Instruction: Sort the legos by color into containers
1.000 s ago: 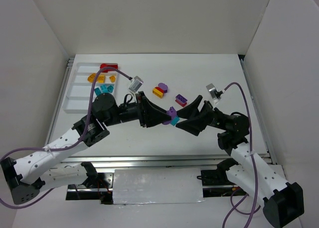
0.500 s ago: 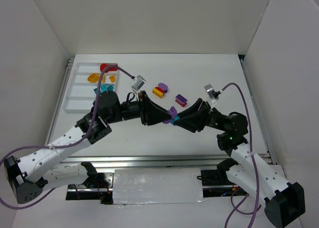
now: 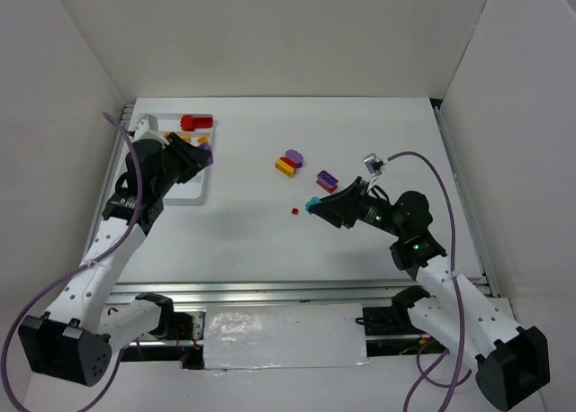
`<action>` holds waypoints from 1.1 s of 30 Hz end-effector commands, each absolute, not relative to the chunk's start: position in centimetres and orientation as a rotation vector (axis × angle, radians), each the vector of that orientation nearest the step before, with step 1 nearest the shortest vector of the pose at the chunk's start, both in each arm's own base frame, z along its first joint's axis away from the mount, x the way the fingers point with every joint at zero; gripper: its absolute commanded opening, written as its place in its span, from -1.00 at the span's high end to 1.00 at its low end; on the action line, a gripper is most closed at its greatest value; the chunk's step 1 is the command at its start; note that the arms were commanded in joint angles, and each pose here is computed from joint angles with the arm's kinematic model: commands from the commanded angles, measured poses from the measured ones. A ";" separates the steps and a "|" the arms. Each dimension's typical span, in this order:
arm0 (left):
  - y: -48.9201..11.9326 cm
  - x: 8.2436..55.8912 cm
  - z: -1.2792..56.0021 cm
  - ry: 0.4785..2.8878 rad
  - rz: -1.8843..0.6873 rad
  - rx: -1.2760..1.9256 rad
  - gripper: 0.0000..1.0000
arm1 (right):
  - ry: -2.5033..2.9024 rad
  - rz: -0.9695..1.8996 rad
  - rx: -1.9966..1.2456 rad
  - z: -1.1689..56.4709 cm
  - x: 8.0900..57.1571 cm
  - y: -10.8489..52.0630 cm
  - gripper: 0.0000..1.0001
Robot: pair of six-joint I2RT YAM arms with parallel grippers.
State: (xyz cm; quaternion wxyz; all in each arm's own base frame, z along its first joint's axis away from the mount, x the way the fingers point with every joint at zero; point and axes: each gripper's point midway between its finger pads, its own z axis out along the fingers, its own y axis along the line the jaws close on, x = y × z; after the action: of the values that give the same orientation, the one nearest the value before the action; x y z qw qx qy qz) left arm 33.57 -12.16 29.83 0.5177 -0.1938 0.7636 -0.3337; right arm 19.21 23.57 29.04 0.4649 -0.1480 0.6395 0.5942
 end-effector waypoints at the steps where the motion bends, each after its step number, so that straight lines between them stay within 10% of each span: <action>1: -3.7 35.3 24.1 1.874 -0.339 -0.861 1.00 | 1.638 1.325 -0.256 28.8 21.7 22.7 1.00; 12: 2.9 39.1 15.6 1.996 -0.150 -1.068 0.98 | 1.726 1.184 -0.226 27.2 21.9 21.1 1.00; 23: 4.2 39.8 11.5 2.056 -0.123 -1.095 0.16 | 1.749 1.211 -0.226 26.6 22.0 21.6 1.00; 33: 3.2 40.8 12.3 2.070 -0.249 -1.056 -0.98 | 1.783 1.199 -0.214 26.0 22.4 21.6 1.00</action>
State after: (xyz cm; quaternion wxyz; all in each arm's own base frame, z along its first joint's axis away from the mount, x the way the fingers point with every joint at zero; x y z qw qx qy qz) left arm 39.20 4.21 9.94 0.3670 -0.4391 0.8179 -0.0595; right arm 21.84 21.53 23.80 0.4513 -0.0785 0.7426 0.4885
